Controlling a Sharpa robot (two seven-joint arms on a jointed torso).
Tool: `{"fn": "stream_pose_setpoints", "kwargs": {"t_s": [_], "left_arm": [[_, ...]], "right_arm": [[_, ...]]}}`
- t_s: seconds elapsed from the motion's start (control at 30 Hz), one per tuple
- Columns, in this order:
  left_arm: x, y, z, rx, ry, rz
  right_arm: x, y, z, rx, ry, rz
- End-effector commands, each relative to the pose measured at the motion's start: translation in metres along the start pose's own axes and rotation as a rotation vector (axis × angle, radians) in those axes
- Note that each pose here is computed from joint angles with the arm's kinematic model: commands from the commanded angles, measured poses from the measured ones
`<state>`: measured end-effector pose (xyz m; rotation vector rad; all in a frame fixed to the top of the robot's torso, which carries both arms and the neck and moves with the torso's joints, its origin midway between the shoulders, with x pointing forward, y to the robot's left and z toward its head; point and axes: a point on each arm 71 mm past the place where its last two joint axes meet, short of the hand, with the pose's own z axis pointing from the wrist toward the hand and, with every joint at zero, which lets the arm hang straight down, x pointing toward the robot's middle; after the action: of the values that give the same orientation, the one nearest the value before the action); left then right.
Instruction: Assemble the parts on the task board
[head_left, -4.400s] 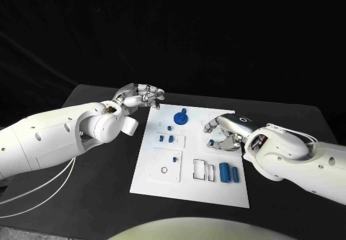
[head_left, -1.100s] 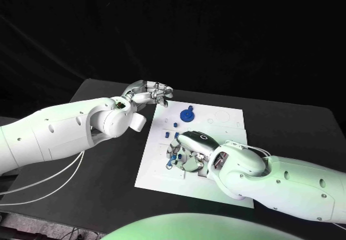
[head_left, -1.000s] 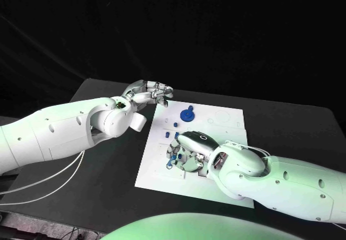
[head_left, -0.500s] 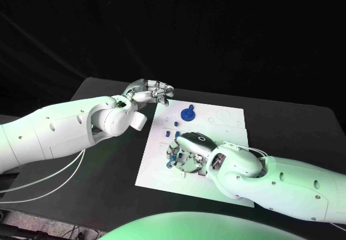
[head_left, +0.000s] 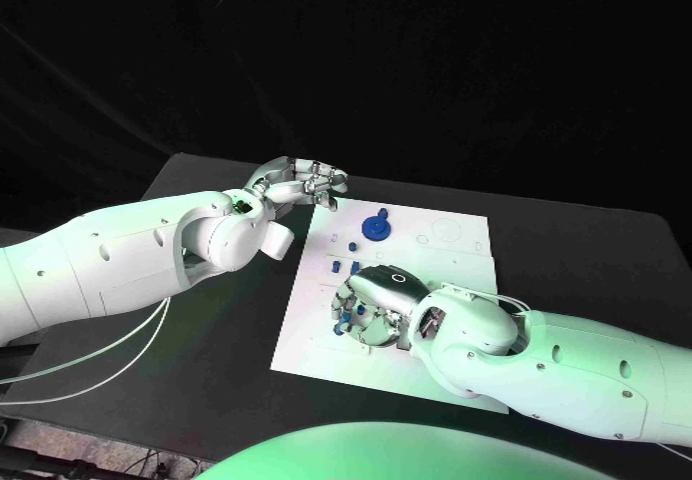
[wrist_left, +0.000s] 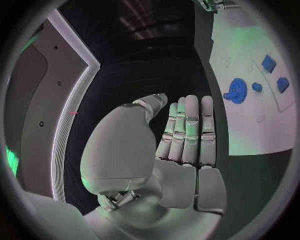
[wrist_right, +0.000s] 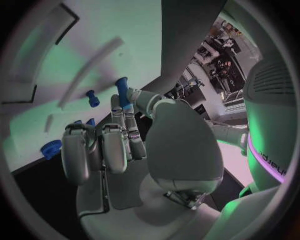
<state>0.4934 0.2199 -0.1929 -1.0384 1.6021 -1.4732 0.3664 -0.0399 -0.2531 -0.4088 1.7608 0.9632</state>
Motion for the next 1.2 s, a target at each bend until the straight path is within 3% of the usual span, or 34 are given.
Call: {"fn": "stream_pose_setpoints", "kwargs": {"t_s": [0.03, 0.47, 0.7, 0.97, 1.1, 1.2], "left_arm": [[0.0026, -0.0012, 0.0003, 0.008, 0.017, -0.010], [0.0018, -0.0010, 0.0002, 0.007, 0.016, -0.009], [0.0008, -0.0011, -0.0001, 0.008, 0.012, -0.008], [-0.0001, -0.0011, -0.0005, 0.008, 0.010, -0.007], [-0.0012, -0.0009, -0.0007, 0.007, 0.007, -0.006], [-0.0021, -0.0008, -0.0007, 0.007, 0.005, -0.006]], "right_arm": [[0.006, 0.000, 0.000, 0.003, 0.039, -0.024], [0.007, 0.002, 0.000, -0.013, 0.052, -0.001], [0.005, -0.001, -0.002, -0.006, 0.015, 0.025], [-0.006, -0.003, -0.011, -0.026, -0.096, 0.073], [-0.020, -0.008, -0.025, -0.035, -0.178, 0.129], [-0.034, -0.019, -0.035, 0.006, -0.206, 0.201]]}}
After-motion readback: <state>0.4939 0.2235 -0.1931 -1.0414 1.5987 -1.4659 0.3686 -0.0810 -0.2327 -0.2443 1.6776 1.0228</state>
